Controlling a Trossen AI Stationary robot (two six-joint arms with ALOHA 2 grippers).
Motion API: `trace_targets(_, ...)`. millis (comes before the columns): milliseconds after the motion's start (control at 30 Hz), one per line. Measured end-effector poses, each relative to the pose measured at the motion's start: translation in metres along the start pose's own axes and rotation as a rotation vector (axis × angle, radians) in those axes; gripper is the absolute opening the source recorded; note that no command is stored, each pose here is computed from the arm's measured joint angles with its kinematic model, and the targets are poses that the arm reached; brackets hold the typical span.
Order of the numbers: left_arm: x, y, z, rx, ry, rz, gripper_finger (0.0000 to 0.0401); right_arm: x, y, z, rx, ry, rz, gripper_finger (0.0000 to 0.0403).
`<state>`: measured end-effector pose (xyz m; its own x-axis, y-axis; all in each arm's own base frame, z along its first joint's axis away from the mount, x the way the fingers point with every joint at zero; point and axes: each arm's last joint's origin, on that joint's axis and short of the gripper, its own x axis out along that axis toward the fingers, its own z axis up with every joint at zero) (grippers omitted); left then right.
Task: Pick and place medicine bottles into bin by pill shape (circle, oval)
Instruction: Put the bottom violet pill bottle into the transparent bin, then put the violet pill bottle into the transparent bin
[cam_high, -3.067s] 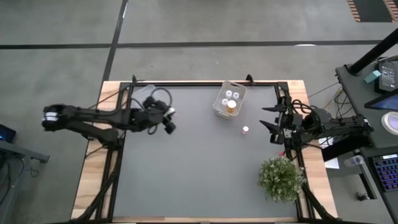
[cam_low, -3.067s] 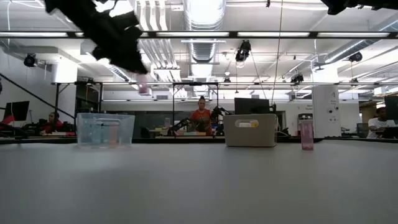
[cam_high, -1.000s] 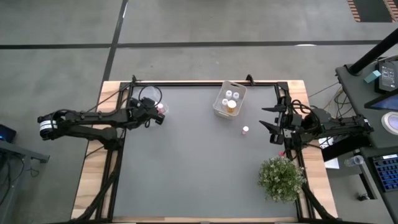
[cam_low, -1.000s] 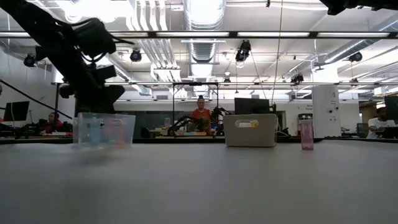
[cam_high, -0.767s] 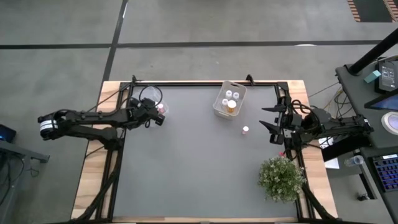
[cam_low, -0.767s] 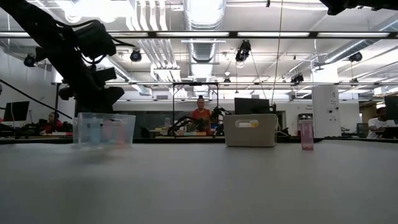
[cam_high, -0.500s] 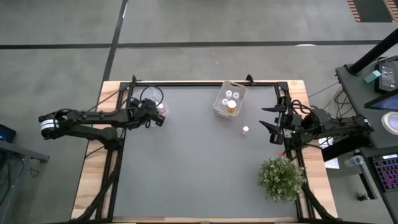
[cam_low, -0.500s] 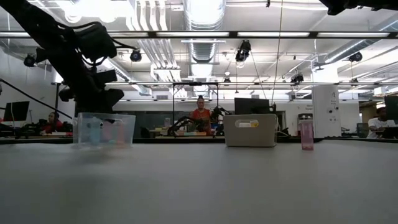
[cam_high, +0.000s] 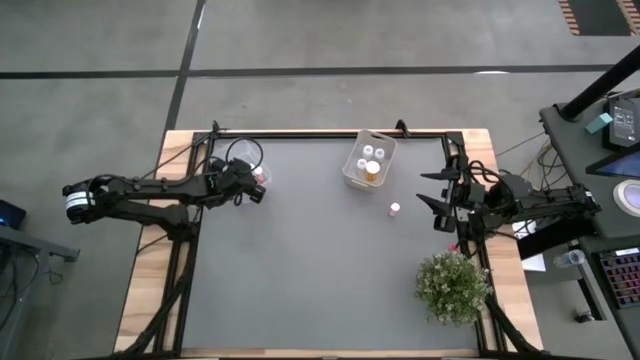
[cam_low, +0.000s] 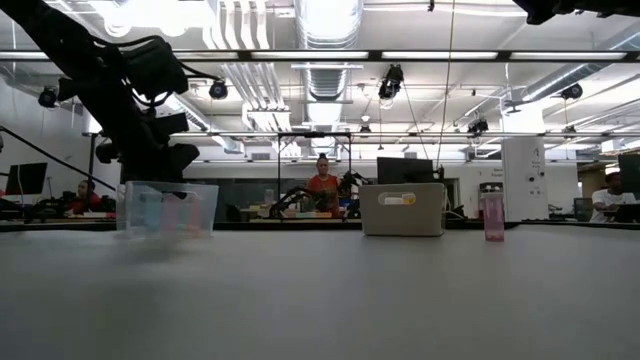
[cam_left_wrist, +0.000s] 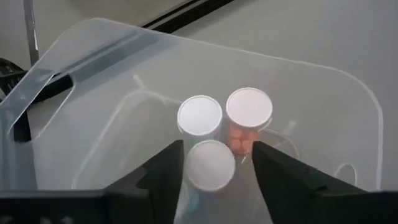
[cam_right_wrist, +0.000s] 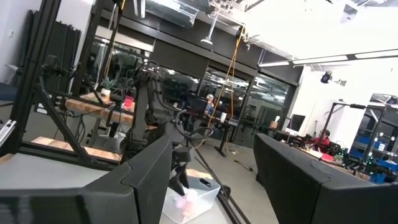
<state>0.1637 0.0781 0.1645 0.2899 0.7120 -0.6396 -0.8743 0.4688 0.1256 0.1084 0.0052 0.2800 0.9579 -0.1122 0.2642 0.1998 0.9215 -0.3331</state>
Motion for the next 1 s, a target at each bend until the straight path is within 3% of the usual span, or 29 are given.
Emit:
trace_targets(200, -0.002, -0.001, 0.005, 0.005, -0.009, -0.015, 0.0209, 0.0, 0.0, 0.0, 0.0, 0.0, 0.0, 0.0219)
trace_targets(600, -0.016, -0.001, 0.024, 0.008, -0.031, -0.062, 0.0215, 0.0, 0.0, 0.0, 0.001, 0.001, -0.001, 0.0219)
trace_targets(667, -0.024, -0.003, 0.036, 0.002, -0.037, -0.138, 0.0215, 0.0, -0.001, 0.0, 0.02, 0.01, -0.023, 0.0219)
trace_targets(800, -0.054, -0.014, 0.064, 0.086, -0.142, -0.416, 0.0215, 0.0, -0.002, -0.001, 0.128, 0.027, -0.074, 0.0219)
trace_targets(1000, -0.098, -0.032, 0.083, 0.247, -0.452, -0.751, 0.0215, 0.005, -0.002, 0.002, 0.5, 0.032, -0.064, 0.0219)
